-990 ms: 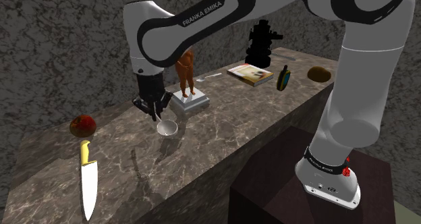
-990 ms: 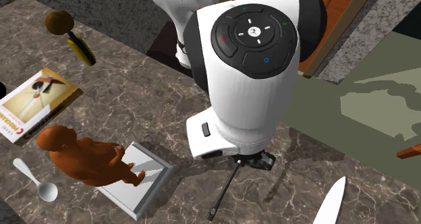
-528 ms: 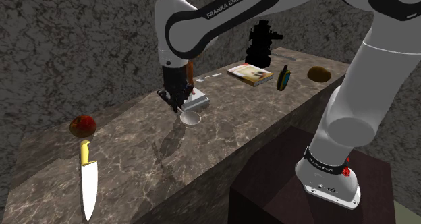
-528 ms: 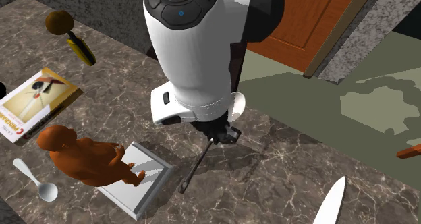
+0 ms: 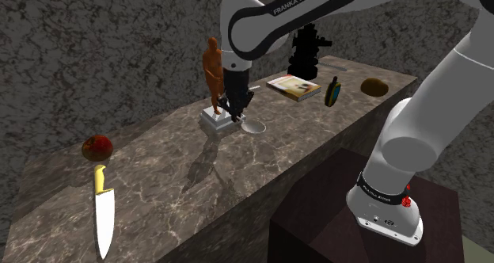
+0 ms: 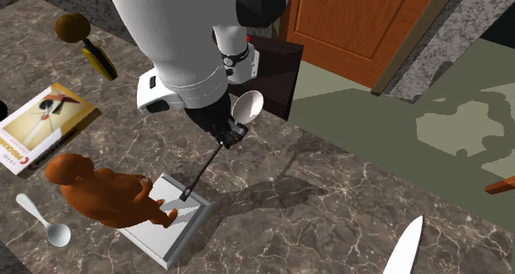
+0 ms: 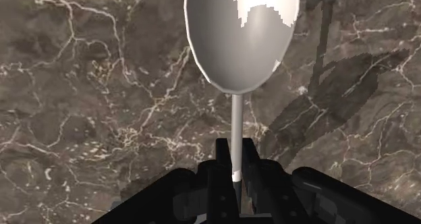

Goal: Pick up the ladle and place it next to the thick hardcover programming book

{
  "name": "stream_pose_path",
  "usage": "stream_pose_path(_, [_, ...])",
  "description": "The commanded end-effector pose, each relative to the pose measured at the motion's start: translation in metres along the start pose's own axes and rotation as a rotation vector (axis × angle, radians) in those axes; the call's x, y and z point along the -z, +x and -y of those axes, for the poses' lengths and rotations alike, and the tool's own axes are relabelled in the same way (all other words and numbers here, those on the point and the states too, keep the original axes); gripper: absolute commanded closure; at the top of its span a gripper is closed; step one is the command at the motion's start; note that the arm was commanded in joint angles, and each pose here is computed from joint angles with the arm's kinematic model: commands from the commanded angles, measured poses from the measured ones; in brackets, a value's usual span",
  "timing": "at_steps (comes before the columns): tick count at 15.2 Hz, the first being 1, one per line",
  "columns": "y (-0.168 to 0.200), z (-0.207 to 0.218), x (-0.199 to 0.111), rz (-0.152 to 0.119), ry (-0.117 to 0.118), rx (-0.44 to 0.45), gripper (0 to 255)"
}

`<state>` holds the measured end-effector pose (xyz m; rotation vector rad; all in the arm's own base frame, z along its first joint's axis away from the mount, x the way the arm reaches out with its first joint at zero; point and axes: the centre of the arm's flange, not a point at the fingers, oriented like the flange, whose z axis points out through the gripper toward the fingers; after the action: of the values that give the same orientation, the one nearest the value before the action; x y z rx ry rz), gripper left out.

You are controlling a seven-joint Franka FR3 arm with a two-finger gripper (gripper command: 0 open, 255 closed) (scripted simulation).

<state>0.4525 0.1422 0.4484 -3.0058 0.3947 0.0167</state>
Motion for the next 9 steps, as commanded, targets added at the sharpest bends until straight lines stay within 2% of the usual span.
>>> stream_pose_path(1, [-0.005,-0.030,0.003,0.001,0.001,0.001,255])
stream_pose_path(9, [-0.019,-0.135,0.014,0.001,0.001,0.001,255])
